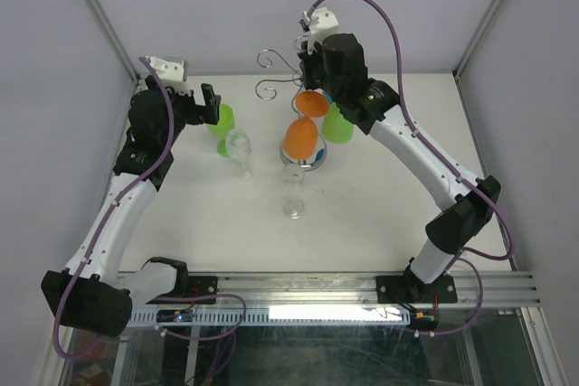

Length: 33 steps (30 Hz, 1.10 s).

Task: Place the wine glass upside down on the wine glass rack
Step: Adjust the wine rack at the center of the board.

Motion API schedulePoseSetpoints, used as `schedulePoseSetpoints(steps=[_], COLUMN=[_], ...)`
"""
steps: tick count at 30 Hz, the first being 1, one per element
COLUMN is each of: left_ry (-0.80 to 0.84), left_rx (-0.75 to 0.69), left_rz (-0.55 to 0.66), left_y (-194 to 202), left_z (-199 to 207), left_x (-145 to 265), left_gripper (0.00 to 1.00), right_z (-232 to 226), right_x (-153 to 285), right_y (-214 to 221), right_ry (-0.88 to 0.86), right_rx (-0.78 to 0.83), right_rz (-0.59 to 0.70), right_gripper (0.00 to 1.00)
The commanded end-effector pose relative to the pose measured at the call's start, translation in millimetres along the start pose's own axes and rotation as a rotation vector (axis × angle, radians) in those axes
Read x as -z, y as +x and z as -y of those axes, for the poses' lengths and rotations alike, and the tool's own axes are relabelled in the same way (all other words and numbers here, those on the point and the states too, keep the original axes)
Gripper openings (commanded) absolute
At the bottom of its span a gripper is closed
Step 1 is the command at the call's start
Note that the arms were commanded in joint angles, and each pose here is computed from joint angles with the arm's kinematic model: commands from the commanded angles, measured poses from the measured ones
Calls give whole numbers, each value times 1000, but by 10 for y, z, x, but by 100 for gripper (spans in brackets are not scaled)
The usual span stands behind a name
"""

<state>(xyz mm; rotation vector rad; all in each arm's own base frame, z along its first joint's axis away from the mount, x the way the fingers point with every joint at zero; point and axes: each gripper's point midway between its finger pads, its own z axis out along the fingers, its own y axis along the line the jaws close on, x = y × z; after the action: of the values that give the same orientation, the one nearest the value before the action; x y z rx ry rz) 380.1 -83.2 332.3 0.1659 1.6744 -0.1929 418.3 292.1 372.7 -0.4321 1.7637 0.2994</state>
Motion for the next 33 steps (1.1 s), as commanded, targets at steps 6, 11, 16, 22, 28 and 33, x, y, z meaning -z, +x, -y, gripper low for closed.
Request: schedulePoseSetpoints(steps=[6,11,16,22,28,33], left_ry=[-28,-27,-24,-23,-26,-31], left_rx=[-15,-15,-14,-13,-16,-19], left_rz=[48,48,44,35,31,33], left_y=[-163,-165,-150,-120,-107,-114], left_z=[-71,-72,-64,-66,-72,-83], left_x=[17,17,7,-18,-24,-15], left_gripper=[98,98,98,98,98,98], right_z=[-70,-55,67,228,390,418], right_x=[108,116,141,130,94,200], right_y=[-576,-659,-718,-749,-760,-826], right_ry=[-72,-123,-192,-328,-480,-589], right_rx=[132,177,180,159,186,221], right_rz=[162,176,197,215,219,261], right_gripper=[0,0,0,0,0,0])
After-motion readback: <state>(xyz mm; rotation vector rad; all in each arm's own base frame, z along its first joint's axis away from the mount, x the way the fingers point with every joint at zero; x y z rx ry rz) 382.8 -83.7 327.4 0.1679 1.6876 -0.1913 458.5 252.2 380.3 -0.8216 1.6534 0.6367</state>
